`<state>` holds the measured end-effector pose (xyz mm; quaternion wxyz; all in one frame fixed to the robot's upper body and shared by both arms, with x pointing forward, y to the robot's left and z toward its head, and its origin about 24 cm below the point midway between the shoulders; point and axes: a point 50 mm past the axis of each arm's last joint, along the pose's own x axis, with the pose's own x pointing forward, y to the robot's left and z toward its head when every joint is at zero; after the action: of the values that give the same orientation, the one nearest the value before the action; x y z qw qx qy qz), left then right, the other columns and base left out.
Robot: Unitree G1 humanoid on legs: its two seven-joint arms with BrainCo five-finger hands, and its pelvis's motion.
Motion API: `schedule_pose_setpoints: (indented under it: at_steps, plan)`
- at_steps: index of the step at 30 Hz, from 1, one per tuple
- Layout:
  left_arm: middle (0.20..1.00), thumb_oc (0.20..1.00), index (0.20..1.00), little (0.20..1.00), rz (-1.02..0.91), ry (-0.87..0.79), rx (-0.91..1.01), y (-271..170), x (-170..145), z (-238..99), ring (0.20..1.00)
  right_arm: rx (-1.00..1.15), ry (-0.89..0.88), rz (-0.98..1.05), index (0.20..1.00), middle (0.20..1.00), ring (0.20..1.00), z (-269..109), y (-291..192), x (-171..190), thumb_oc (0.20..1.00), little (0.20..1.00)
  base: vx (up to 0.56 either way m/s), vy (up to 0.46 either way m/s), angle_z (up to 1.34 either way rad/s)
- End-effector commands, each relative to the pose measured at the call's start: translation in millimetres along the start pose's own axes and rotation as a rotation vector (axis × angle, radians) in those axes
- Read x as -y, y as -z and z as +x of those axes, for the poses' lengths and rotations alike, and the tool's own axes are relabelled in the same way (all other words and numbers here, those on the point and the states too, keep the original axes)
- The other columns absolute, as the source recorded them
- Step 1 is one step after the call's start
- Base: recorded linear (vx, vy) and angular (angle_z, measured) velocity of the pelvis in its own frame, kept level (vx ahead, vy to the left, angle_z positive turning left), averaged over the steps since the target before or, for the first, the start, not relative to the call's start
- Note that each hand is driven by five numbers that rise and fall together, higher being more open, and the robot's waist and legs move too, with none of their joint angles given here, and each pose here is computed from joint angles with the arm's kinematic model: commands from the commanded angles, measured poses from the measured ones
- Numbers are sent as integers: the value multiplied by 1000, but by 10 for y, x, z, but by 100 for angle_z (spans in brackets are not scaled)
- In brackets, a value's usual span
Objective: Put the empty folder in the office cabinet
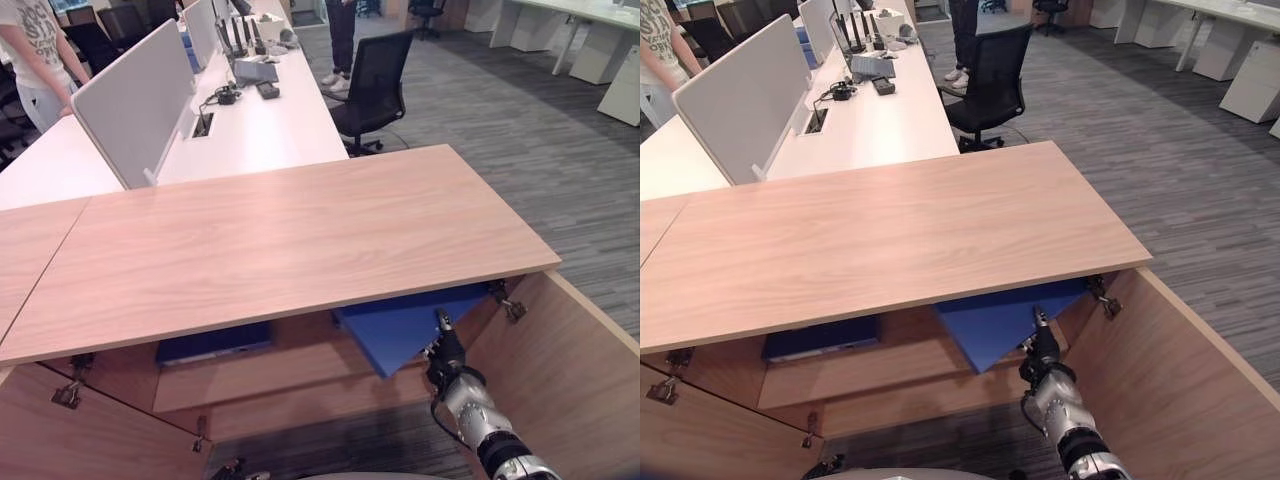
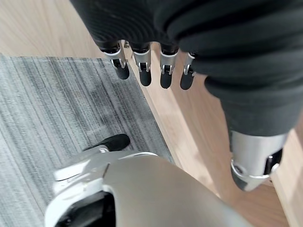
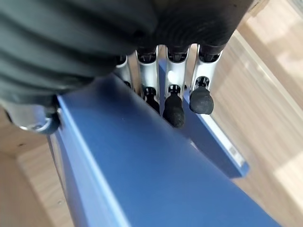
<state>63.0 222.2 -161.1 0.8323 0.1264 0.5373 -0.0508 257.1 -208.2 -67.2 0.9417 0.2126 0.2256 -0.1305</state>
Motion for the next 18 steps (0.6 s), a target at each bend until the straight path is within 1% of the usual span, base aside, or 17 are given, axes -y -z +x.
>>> schedule_pose_setpoints:
  at_steps: [1, 2, 3, 6, 8, 9, 10, 11, 14, 15, 16, 17, 18]
  plan:
    - [1000, 1000, 1000, 1000, 21, -53, 124, -407, -248, 68, 1000, 226, -19, 168, 200, 200, 200, 211, -650, -302, 200, 200, -262, -3, 33]
    - [1000, 1000, 1000, 1000, 13, -54, 177, -548, -271, 76, 1000, 271, -4, 221, 200, 200, 200, 260, -836, -366, 200, 200, -203, 0, 33]
    - [1000, 1000, 1000, 1000, 13, -54, 179, -559, -275, 77, 1000, 274, -4, 222, 200, 200, 200, 263, -847, -369, 200, 200, -202, -6, 33]
    - [1000, 1000, 1000, 1000, 0, -53, 259, -762, -309, 71, 1000, 369, 40, 324, 200, 200, 200, 302, -1189, -405, 200, 200, -155, -3, 22]
    - [1000, 1000, 1000, 1000, -2, -41, 292, -837, -312, 60, 1000, 406, 82, 385, 200, 200, 200, 307, -1325, -349, 200, 200, -121, 10, 28]
    - [1000, 1000, 1000, 1000, 8, -21, 318, -878, -291, 45, 1000, 445, 121, 439, 200, 200, 200, 301, -1461, -290, 200, 200, -119, 25, 40]
    - [1000, 1000, 1000, 1000, 36, 11, 341, -906, -258, 25, 1000, 502, 184, 493, 200, 200, 200, 279, -1684, -153, 200, 200, -86, 36, 43]
    - [1000, 1000, 1000, 1000, 52, 29, 219, -676, -259, 68, 1000, 527, 198, 486, 200, 200, 200, 253, -1754, -52, 200, 200, -61, 37, 45]
    - [1000, 1000, 1000, 1000, 57, 14, 251, -809, -220, 99, 1000, 538, 229, 512, 200, 200, 200, 242, -1757, 18, 200, 200, -17, 33, 36]
    - [1000, 1000, 1000, 1000, 89, 24, 251, -859, -141, 129, 1000, 553, 218, 534, 200, 200, 200, 247, -1798, -57, 200, 200, -4, 15, 5]
    - [1000, 1000, 1000, 1000, 106, 30, 342, -1182, -83, 140, 1000, 555, 203, 588, 200, 200, 200, 267, -1855, -198, 200, 200, 0, 0, 0]
    - [1000, 1000, 1000, 1000, 157, 47, 592, -1560, -67, -30, 1000, 622, 272, 646, 200, 200, 200, 196, -2076, 43, 200, 200, 0, 0, 0]
    - [1000, 1000, 1000, 1000, 159, 40, 589, -1577, -77, -20, 1000, 646, 286, 645, 200, 200, 200, 176, -2112, 58, 200, 200, -21, 29, 5]
